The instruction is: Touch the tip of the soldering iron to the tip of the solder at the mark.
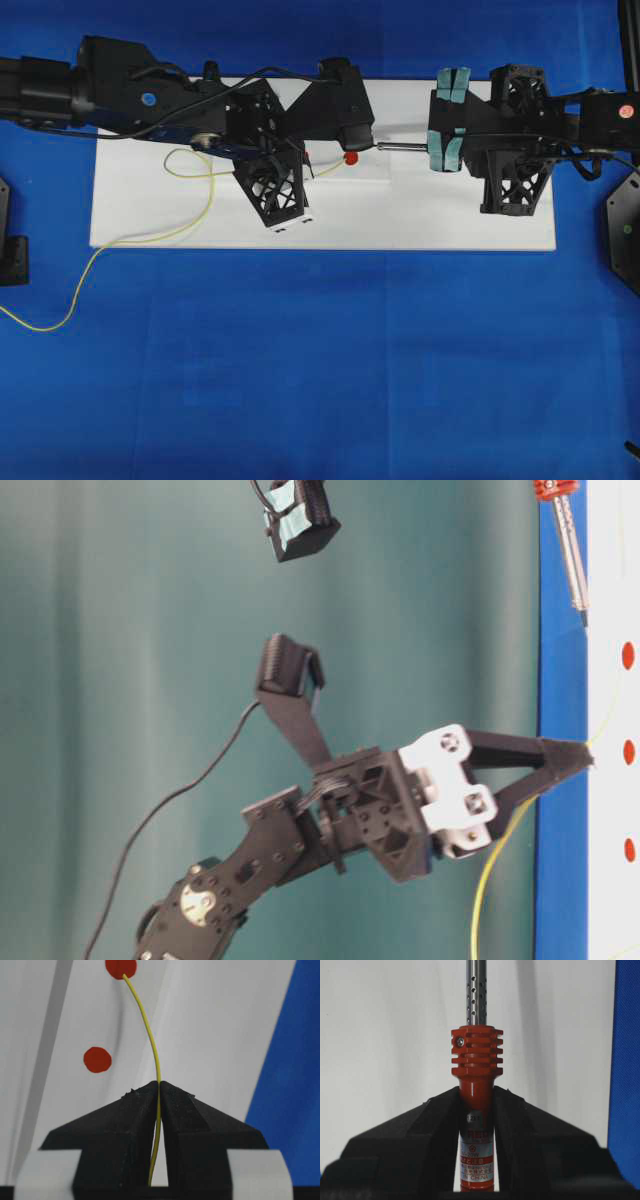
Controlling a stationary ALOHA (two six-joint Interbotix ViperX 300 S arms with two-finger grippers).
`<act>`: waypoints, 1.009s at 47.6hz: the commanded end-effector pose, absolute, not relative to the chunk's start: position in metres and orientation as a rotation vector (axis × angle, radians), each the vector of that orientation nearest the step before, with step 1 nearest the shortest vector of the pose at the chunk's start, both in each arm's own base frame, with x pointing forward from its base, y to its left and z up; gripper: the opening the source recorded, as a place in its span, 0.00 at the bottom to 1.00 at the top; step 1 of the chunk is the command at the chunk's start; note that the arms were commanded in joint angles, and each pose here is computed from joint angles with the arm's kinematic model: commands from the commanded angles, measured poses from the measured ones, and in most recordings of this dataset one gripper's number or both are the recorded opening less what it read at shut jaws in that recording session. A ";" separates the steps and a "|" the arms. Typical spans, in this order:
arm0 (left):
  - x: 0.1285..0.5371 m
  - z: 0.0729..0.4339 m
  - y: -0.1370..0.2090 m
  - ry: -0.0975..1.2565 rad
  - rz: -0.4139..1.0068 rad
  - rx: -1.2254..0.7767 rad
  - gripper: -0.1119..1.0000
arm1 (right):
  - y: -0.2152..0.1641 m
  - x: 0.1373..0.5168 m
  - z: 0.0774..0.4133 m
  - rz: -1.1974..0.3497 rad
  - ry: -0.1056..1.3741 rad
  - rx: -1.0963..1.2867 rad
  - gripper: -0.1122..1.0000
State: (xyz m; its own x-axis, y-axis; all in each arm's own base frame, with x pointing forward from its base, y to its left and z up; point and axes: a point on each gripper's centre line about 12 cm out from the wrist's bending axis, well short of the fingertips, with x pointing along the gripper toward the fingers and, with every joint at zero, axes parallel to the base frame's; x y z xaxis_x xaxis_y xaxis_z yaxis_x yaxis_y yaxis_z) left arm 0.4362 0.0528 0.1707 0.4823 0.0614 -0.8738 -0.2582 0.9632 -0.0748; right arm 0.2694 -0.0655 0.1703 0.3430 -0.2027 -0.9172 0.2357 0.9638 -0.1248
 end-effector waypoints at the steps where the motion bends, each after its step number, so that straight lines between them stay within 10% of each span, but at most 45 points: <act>1: 0.444 0.183 0.056 1.012 0.192 -0.194 0.11 | -0.065 0.274 0.177 -0.281 1.159 0.032 0.16; 48: 0.442 0.179 0.056 1.035 0.188 -0.183 0.11 | -0.061 0.295 0.172 -0.254 1.183 0.009 0.16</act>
